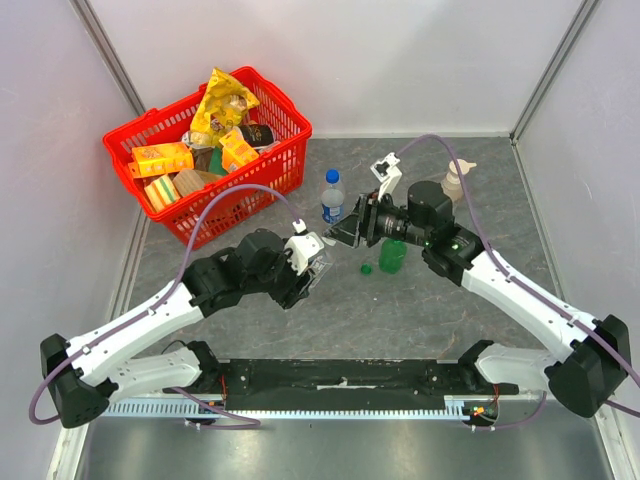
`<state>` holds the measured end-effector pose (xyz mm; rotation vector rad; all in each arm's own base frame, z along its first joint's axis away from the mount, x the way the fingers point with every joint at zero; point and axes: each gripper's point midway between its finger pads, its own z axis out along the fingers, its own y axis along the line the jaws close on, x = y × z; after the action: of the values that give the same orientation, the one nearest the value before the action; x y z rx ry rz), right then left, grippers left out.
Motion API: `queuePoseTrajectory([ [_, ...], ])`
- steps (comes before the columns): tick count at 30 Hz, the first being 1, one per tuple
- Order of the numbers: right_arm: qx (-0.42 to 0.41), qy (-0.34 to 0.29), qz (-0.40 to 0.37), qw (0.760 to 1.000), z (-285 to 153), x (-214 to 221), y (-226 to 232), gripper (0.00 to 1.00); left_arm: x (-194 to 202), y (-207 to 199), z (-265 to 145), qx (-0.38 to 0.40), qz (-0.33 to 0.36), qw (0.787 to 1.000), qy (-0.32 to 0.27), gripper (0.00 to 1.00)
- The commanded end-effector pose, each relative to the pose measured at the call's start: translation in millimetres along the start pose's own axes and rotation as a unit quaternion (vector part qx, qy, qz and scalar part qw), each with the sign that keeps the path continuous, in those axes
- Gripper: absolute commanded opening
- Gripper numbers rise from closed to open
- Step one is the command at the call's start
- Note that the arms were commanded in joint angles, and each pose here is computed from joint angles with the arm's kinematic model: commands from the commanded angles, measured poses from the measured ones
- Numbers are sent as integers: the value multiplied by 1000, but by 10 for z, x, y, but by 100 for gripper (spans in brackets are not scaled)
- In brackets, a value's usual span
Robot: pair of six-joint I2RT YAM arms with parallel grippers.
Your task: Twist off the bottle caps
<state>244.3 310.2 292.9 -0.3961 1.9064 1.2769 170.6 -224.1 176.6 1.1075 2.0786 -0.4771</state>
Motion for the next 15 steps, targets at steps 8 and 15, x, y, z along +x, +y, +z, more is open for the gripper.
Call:
queuePoseTrajectory([
  [8, -12, 24, 27, 999, 103, 155, -33, 52, -77, 30, -20, -8, 5, 1000, -13, 17],
  [15, -51, 29, 53, 997, 109, 222, 68, 33, -69, 46, -11, -13, 5, 1000, -12, 16],
])
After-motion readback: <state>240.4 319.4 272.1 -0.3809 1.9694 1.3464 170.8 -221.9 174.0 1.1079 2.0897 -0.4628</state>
